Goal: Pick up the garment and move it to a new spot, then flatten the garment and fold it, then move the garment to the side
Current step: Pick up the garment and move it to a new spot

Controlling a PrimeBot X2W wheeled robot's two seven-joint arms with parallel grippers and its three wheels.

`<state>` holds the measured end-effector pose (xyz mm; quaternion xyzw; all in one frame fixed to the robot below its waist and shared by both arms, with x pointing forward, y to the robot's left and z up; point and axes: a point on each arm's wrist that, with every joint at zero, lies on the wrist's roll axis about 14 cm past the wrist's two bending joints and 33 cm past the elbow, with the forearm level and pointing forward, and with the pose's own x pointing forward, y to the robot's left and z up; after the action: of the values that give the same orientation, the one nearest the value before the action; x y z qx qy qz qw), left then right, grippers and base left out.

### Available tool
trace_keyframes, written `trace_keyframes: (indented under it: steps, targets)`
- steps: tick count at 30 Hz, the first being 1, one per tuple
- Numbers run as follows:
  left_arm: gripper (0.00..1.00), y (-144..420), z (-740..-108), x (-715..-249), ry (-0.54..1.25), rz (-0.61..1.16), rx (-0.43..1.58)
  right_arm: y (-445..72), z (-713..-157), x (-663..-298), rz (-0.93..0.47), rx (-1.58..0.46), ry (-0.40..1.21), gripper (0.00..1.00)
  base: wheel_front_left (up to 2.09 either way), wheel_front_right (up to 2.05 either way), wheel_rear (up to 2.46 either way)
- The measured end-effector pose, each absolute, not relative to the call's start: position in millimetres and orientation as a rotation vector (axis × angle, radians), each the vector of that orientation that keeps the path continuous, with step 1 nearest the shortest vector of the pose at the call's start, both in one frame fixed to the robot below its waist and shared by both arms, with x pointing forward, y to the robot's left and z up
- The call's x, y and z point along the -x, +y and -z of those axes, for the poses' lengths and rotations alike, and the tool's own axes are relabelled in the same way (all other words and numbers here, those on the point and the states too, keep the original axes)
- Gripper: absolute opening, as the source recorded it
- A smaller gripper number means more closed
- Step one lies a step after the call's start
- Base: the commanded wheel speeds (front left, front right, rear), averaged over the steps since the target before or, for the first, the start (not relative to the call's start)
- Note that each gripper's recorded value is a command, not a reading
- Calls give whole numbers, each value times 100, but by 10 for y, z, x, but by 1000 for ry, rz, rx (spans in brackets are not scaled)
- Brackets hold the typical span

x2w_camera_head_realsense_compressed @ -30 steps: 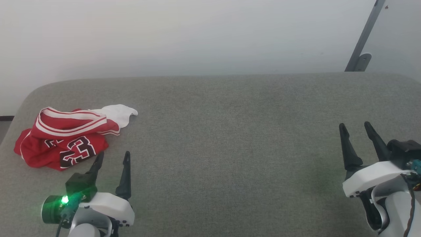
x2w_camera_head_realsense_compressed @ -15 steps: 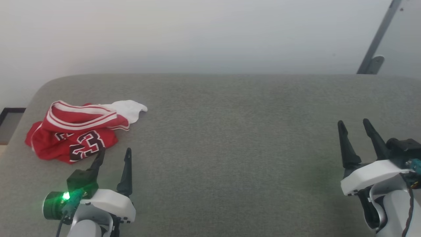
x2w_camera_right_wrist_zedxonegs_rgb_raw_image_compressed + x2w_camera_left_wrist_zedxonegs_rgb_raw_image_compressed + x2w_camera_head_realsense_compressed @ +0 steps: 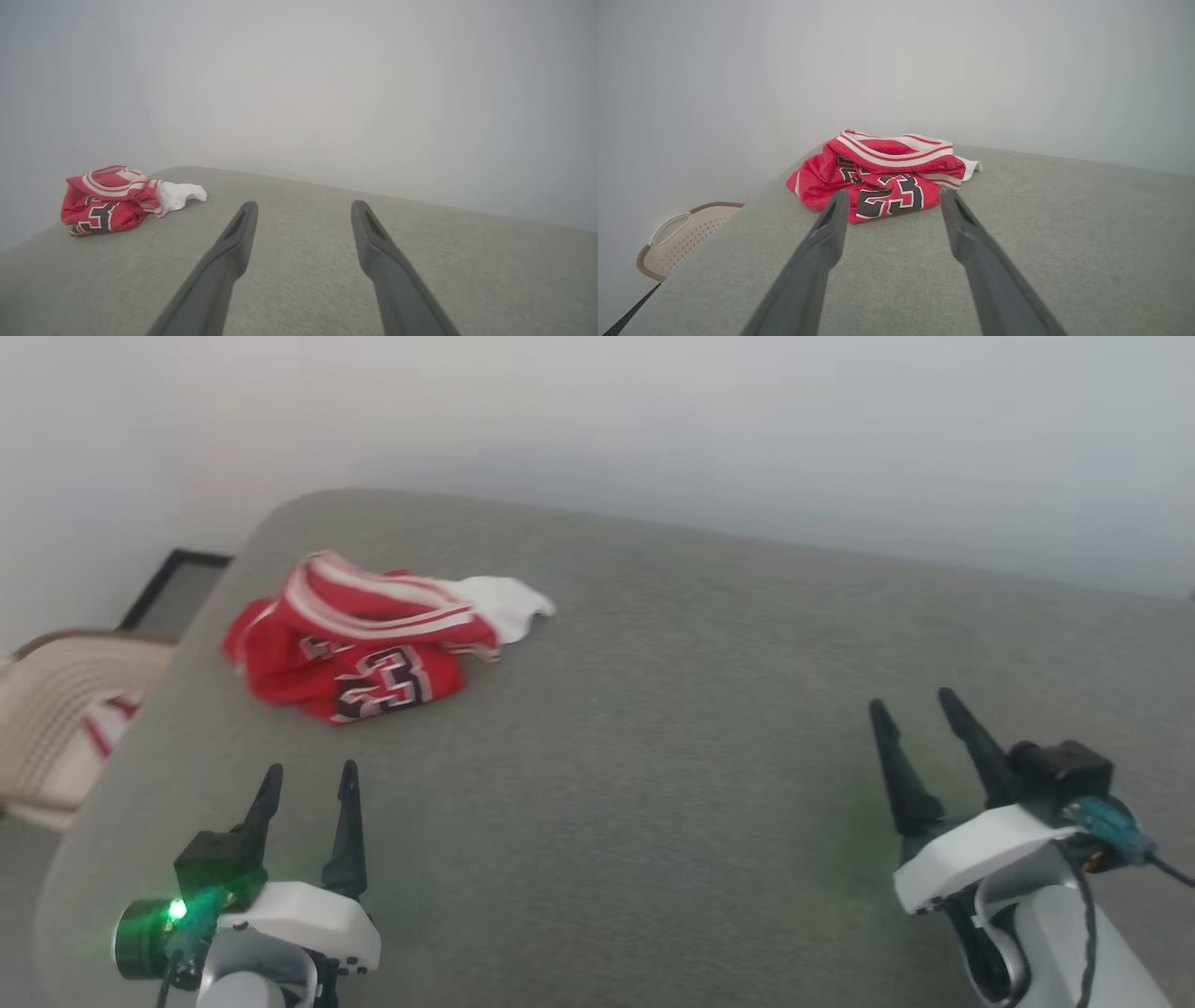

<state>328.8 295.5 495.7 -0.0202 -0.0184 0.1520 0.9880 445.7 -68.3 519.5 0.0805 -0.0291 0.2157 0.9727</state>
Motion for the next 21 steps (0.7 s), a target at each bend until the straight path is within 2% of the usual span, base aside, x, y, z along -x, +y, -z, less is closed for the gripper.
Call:
trace_keyframes:
  steps: [7, 15, 21]
  targets:
    - [100, 3292, -4910, -2845, -32, -458, 61, 76, -5127, -4387, -627, -188, -24, 100, 0, 0, 0]
    - [100, 3622, -4884, -2221, -37, -640, 70, 900, -5114, -4111, -855, -201, 2, 100, 0, 0, 0]
    - [100, 3651, -4849, -2072, -31, -681, 82, 1090, -5134, -4049, -912, -212, 6, 100, 0, 0, 0]
